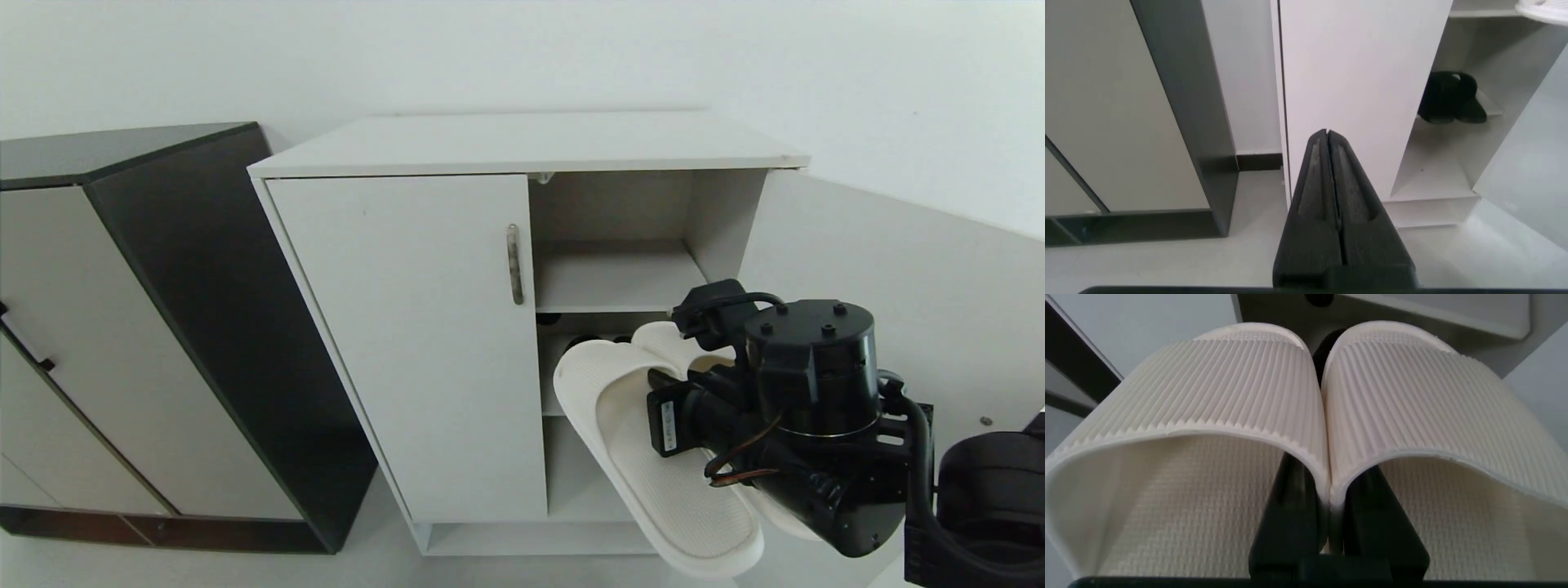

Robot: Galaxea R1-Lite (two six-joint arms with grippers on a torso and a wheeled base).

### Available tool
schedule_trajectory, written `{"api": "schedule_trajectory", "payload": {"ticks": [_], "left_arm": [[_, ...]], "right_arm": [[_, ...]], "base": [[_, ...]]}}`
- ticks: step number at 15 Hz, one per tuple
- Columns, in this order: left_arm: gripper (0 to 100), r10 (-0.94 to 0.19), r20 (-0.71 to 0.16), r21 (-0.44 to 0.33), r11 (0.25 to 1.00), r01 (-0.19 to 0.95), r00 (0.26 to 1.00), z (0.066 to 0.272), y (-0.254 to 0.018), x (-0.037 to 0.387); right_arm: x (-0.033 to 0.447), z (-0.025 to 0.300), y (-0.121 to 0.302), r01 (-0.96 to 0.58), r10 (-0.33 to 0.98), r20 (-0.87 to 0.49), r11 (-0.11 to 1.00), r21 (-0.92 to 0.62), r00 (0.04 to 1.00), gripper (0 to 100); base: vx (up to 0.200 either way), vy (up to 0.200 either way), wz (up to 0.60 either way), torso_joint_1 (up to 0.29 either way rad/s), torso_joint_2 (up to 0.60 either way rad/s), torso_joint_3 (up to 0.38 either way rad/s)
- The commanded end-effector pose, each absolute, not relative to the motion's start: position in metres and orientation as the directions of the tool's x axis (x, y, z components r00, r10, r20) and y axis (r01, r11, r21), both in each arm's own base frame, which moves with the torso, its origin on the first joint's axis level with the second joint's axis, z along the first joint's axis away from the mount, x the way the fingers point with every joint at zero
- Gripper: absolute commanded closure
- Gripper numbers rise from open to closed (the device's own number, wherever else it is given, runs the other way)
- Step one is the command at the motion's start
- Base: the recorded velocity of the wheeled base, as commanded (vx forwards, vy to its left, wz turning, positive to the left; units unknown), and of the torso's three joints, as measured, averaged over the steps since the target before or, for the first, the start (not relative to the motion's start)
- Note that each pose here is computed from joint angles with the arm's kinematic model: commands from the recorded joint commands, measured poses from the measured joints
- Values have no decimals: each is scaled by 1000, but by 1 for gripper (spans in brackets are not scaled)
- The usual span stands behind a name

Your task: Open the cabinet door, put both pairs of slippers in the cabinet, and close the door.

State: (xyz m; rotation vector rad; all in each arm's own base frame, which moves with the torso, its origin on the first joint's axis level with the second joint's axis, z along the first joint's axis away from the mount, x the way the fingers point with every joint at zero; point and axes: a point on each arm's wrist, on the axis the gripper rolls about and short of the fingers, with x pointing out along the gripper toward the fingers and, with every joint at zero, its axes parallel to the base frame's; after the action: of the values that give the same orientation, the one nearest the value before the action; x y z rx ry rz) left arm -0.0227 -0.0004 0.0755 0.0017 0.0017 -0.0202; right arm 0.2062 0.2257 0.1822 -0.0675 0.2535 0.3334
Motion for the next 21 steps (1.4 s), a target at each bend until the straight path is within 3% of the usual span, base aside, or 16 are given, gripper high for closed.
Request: {"api": "schedule_trajectory", "payload": {"ticks": [1,6,12,15,18,21], "left_arm": [[100,-20,0,2,1000,20,1000,76,0,-23],[100,-20,-2,2,1000,20,1000,76,0,-23],[100,-20,-2,2,1000,20,1000,76,0,-23],[100,-18,0,2,1000,18,1000,76,0,-23],[100,-20,-2,2,1000,20,1000,76,0,-23],[100,-20,-2,2,1000,20,1000,76,0,-23]], "right_arm": [[207,180,226,-330,311,-264,943,-29,913,100],[210,178,228,-326,309,-258,945,-25,916,100],[214,178,225,-320,292,-254,944,-75,922,100],[233,179,253,-169,148,-241,983,-72,959,100],[240,183,270,-111,101,-264,994,-22,959,100],[243,205,274,3,-1,-203,1000,12,979,100]], "base": [[0,0,0,-71,456,373],[0,0,0,-26,373,336],[0,0,0,0,31,24],[0,0,0,0,0,0],[0,0,0,0,0,0],[0,0,0,0,0,0]]}}
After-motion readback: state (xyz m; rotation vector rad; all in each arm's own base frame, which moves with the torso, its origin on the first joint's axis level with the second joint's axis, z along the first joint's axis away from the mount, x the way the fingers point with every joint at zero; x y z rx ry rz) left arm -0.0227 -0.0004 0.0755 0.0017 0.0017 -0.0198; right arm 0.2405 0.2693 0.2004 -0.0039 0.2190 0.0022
